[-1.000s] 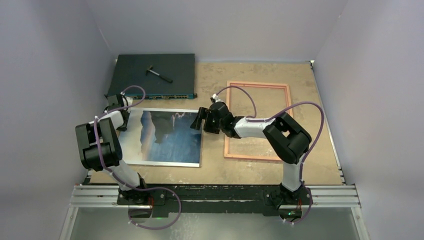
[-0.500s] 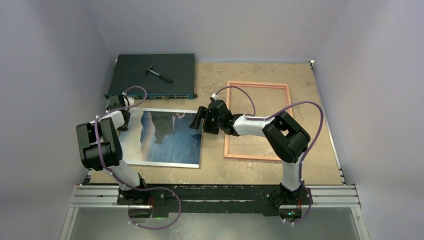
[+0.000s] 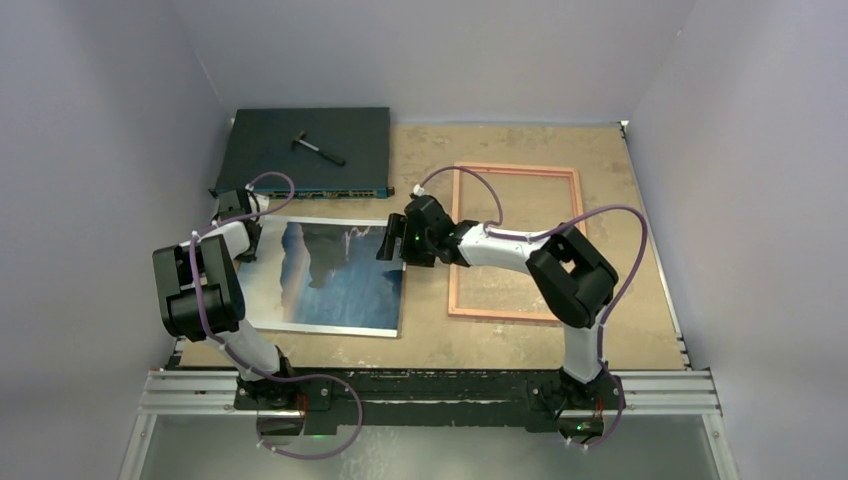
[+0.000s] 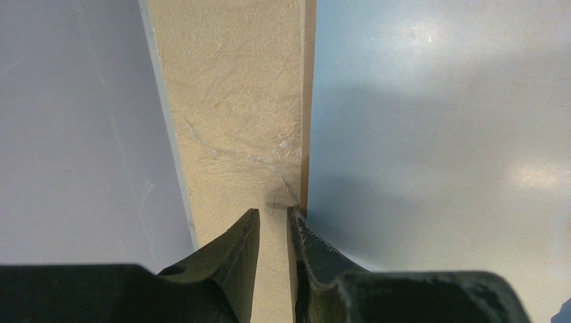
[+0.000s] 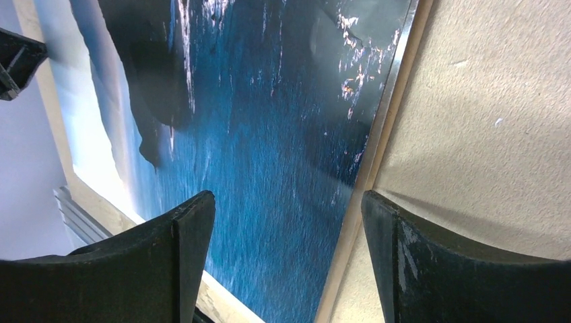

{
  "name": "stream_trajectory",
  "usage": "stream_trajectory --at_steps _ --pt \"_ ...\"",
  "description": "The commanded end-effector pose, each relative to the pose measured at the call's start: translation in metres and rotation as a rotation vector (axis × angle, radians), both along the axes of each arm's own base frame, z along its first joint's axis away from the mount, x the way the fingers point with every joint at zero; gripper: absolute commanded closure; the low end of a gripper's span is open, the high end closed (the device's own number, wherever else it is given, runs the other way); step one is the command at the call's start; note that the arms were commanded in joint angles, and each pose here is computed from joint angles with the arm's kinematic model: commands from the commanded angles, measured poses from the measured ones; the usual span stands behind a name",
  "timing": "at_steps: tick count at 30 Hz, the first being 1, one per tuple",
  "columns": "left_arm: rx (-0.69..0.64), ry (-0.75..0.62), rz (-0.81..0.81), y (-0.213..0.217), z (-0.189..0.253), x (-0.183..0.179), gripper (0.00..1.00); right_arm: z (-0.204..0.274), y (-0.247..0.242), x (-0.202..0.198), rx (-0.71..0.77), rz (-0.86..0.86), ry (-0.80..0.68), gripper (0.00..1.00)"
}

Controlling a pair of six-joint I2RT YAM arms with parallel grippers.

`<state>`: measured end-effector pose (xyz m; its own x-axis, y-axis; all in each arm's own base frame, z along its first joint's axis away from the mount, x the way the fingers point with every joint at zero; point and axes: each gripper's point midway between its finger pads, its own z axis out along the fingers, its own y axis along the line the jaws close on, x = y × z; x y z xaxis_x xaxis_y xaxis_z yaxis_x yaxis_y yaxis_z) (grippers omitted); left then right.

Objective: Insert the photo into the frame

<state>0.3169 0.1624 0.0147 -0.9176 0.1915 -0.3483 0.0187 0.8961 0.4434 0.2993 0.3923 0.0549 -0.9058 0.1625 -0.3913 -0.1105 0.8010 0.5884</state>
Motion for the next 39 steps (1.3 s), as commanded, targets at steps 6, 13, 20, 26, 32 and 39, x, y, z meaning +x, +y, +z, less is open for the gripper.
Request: stream_trajectory --at_steps 6,13,20,26,32,39 --pt "-0.234 0.192 -0.05 -0.054 -0.048 -0.046 0.8 0.061 0.022 -0.003 0.149 0.084 -0.118 0.19" --pt "-0.244 0.194 -0.053 -0.056 -0.047 -0.045 0.81 0.151 0.042 -0.041 0.518 0.289 -0.251 0.19" --pt "-0.245 0.191 -0.051 -0.056 -0.044 -0.044 0.83 0.14 0.054 -0.06 0.657 0.378 -0.178 0.19" --pt "-0.242 0.185 -0.054 -0.056 -0.039 -0.044 0.83 0.108 0.053 -0.055 0.6 0.324 -0.111 0.2" --pt "-0.233 0.185 -0.05 -0.053 -0.035 -0.041 0.84 0.111 0.043 -0.047 0.552 0.271 -0.128 0.27" --pt "-0.165 0.125 -0.013 -0.037 -0.011 -0.019 0.82 0.127 0.03 -0.044 0.622 0.27 -0.124 0.55"
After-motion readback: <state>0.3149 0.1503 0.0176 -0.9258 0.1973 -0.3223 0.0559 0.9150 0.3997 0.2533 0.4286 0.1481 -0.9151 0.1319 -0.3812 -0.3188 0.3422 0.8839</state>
